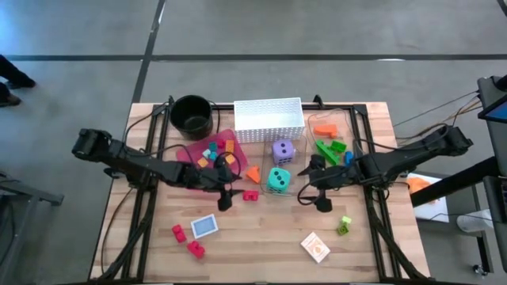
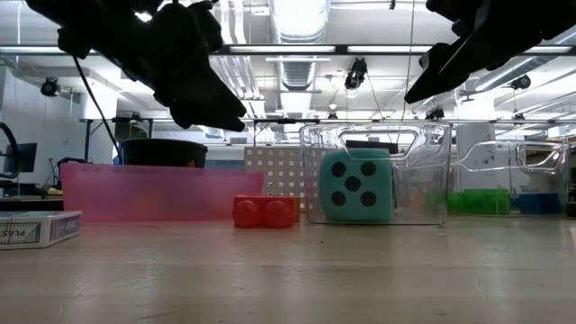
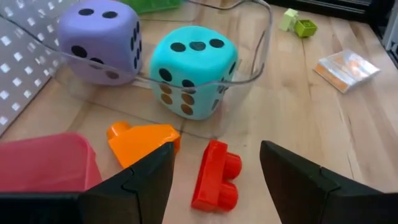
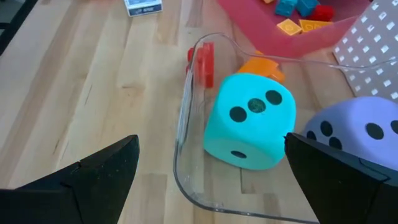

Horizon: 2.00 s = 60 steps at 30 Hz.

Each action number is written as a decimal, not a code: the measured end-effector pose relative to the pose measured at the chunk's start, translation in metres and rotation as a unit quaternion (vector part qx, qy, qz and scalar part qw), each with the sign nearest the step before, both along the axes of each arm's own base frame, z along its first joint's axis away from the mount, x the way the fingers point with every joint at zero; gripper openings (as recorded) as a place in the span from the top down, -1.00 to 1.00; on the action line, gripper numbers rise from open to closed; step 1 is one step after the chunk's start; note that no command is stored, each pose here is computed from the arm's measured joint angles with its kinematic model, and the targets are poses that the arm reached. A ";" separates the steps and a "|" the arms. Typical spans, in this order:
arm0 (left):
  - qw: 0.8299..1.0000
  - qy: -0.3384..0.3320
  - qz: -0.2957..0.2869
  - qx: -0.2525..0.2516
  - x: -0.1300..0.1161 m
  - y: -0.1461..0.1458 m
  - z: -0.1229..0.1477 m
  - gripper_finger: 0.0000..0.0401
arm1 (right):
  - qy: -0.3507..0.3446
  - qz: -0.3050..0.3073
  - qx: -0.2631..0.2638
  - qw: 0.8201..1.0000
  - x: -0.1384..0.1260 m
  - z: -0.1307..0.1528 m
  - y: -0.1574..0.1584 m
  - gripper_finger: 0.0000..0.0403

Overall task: Pick & Place Toys
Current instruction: Put the yellow playing card box into the white bin

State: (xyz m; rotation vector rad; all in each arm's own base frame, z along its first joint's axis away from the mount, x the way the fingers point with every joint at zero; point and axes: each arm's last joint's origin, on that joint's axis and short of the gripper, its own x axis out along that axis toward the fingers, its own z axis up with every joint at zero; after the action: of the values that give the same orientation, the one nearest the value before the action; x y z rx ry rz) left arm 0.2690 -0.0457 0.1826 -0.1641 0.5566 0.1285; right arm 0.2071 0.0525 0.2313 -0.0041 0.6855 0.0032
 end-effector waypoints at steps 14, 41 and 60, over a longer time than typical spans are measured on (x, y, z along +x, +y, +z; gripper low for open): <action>1.000 0.000 0.006 0.005 0.000 0.001 0.000 -0.21 | 0.000 0.001 0.001 1.000 0.000 0.000 0.000 -0.97; 0.999 -0.009 -0.001 0.033 0.001 0.002 0.002 -0.21 | 0.014 0.010 0.007 1.000 0.026 -0.013 0.008 -0.97; 0.999 -0.008 0.000 0.032 0.001 0.002 0.001 -0.21 | 0.155 -0.035 0.263 0.952 -0.004 -0.005 0.069 -0.97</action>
State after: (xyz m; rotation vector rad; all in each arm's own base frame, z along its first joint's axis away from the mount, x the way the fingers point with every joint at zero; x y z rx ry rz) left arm 0.2702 -0.0434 0.1839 -0.1017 0.5369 0.1444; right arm 0.2035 0.1216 0.2260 0.5443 0.9824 0.1219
